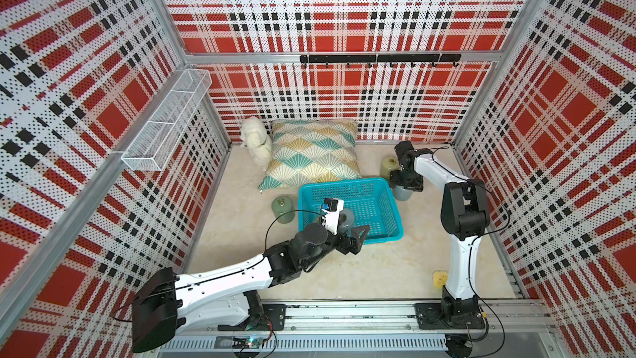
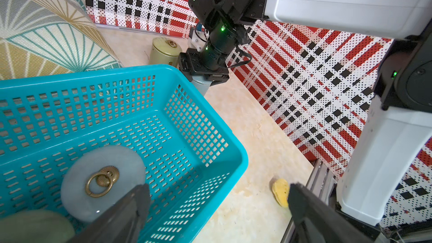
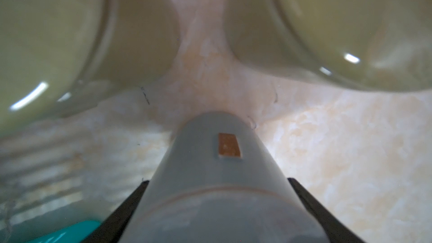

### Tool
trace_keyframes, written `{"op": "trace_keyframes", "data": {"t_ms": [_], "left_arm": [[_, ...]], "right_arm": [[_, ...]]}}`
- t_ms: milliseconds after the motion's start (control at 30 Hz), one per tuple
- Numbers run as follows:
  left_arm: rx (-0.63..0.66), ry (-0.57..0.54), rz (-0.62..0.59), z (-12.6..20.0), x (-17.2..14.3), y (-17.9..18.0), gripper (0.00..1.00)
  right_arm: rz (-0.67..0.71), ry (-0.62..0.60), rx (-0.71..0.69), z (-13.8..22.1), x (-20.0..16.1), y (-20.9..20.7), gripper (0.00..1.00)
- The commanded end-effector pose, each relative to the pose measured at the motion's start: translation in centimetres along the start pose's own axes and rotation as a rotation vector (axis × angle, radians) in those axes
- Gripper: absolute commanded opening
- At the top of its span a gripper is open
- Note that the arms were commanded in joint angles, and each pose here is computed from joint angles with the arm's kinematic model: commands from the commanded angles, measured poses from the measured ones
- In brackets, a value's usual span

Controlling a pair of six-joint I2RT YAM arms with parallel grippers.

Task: Take the tea canister out of the basket
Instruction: Place the tea canister at the center of the board.

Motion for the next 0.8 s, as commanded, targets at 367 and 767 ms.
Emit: {"op": "trace_keyframes", "data": {"t_ms": [367,767], "left_arm": [[0.024,0.004,-0.016,0.2,-0.2,0.6,0.99],[0.06,-0.003,-0.007,0.4,0.1,1.4,0.99]], "right_arm": [[-0.016,-0.057,0.026,0.9,1.0,0.3,0.94],[-0.059,-0.152,0.065,6.1,1.3,-0.8,1.0]]}}
Point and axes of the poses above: each gripper's point midway between its finger pads, its own z axis back along the fingers, its own y axis along the line the jaws close on, x = y × z, the point moved 6 cm from there along z, back along the fingers, and after that the axes turned 4 degrees about -z, right-handed, at the moved point
